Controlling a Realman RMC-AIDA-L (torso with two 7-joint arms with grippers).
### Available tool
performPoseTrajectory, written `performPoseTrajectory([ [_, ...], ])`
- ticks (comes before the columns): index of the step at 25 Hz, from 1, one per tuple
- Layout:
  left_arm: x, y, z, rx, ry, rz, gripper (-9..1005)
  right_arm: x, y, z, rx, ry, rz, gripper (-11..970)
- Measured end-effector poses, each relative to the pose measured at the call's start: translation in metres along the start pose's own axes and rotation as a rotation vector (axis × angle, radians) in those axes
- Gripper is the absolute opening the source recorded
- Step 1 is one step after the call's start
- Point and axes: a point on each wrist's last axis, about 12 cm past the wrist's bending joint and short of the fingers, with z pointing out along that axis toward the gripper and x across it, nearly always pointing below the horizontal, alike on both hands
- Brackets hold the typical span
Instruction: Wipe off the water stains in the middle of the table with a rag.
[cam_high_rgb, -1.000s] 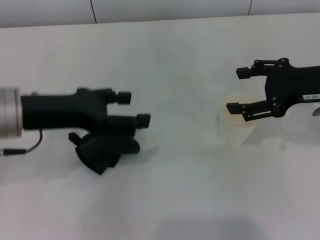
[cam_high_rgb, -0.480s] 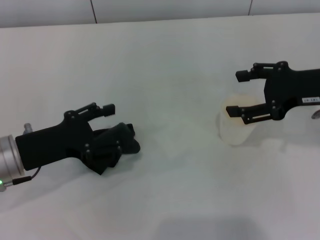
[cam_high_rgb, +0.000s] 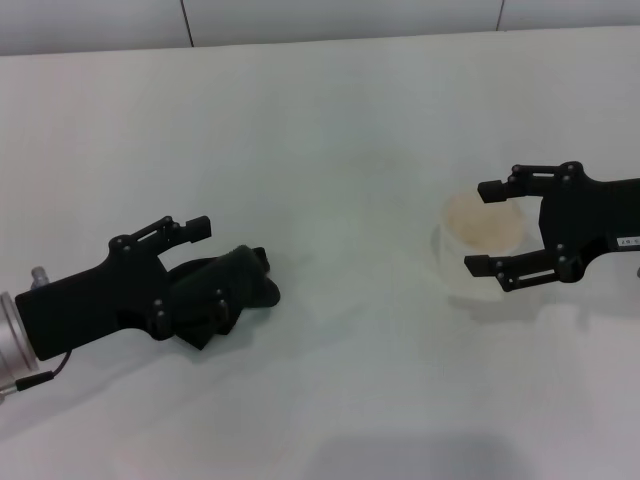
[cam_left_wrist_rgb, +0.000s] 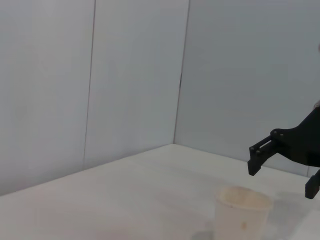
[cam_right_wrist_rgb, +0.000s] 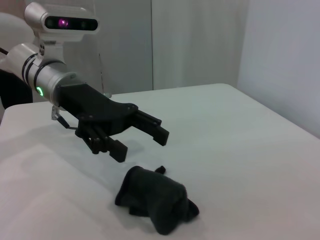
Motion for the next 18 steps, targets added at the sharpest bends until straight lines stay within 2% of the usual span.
performPoseTrajectory([
  [7, 0.003, 0.0, -0.002, 0.023, 0.051, -0.05, 890, 0.01, 0.002, 0.013, 0.012, 0.039, -0.102, 871],
  [18, 0.005, 0.001, -0.009, -0.001, 0.048, -0.071, 890, 0.014, 0.001, 0.015, 0.026, 0.04, -0.094, 871],
])
